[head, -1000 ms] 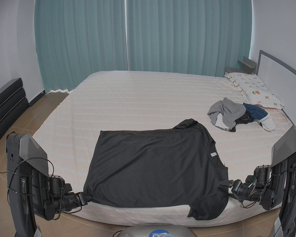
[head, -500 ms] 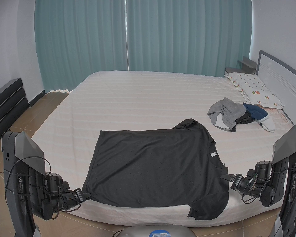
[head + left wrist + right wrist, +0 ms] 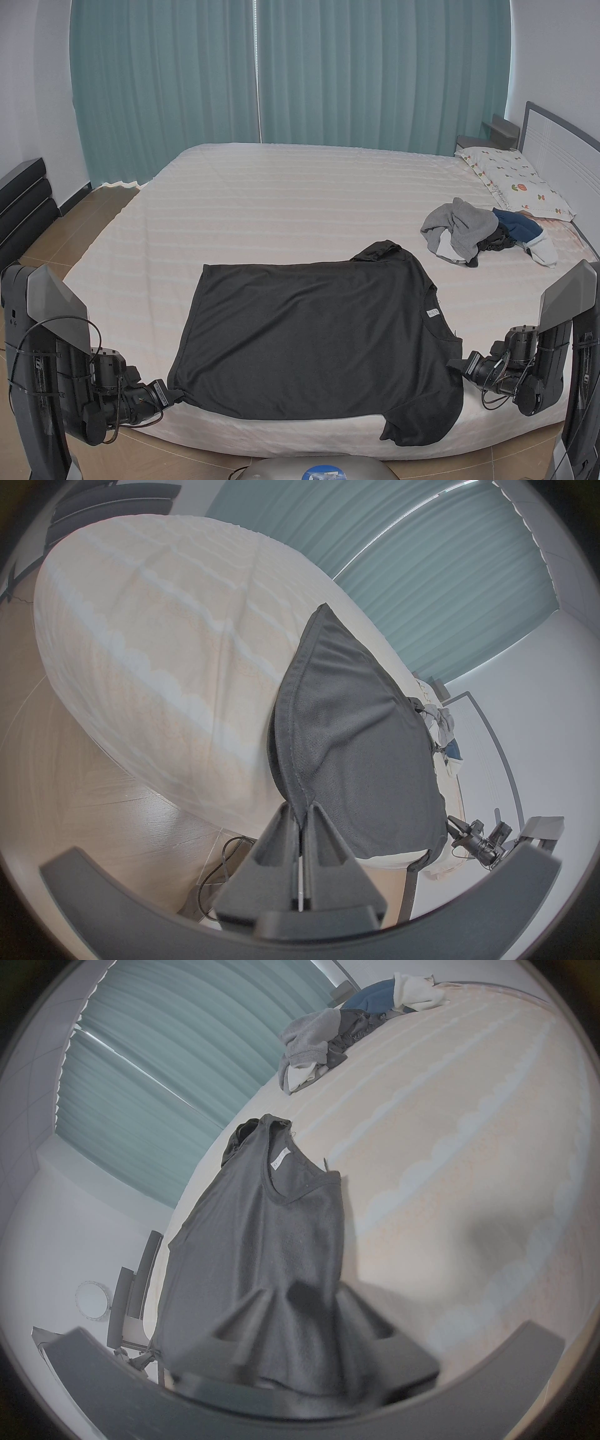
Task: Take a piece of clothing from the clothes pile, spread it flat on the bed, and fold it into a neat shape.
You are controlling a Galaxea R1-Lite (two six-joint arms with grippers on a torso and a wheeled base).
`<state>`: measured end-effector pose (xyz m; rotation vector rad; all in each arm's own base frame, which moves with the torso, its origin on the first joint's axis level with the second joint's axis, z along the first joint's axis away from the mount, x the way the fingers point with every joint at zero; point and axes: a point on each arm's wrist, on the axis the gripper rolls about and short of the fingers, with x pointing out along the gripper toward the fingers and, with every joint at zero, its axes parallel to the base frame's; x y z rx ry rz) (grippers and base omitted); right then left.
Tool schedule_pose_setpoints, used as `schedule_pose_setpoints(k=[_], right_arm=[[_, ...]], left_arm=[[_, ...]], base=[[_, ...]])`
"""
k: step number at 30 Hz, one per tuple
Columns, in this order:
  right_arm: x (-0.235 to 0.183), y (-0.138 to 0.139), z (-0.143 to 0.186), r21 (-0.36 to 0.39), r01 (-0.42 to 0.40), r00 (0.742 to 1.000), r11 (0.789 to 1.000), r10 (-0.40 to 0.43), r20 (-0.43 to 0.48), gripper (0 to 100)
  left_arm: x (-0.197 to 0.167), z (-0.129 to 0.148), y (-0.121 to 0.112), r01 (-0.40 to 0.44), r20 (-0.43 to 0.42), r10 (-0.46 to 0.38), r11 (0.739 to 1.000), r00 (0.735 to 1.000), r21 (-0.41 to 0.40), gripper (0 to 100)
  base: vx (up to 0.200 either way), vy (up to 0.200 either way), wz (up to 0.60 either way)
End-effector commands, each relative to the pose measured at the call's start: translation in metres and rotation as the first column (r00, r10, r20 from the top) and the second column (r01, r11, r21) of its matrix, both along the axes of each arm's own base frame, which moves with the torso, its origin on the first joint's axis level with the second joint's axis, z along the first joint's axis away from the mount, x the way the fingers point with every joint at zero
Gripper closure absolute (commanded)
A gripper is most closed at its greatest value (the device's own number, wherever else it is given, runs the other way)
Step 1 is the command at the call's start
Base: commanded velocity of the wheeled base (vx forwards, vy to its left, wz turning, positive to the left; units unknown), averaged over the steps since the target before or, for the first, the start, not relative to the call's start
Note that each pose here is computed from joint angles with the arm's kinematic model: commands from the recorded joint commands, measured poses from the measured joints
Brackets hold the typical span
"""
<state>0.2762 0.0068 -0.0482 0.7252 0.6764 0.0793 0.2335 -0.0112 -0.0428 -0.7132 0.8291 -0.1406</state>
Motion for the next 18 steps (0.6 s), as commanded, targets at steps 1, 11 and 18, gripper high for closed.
schedule_pose_setpoints(k=[1,11,18], right_arm=[[0.013,0.001,0.001,-0.009,0.004,0.998,1.000,-0.003,0.058,100],[0.046,0.002,-0.007,-0.003,0.012,0.990,1.000,-0.012,0.144,100],[0.054,-0.002,-0.005,0.000,0.027,0.984,1.000,-0.027,0.175,100]], left_arm=[[0.001,0.002,0.000,0.000,0.019,0.000,1.000,1.000,0.000,100],[0.001,0.001,0.000,0.003,0.018,-0.003,1.000,1.000,0.001,100],[0.001,0.001,-0.001,0.004,0.020,-0.004,1.000,1.000,0.001,100]], base=[[0.000,0.000,0.00],[0.000,0.000,0.00],[0.000,0.000,0.00]])
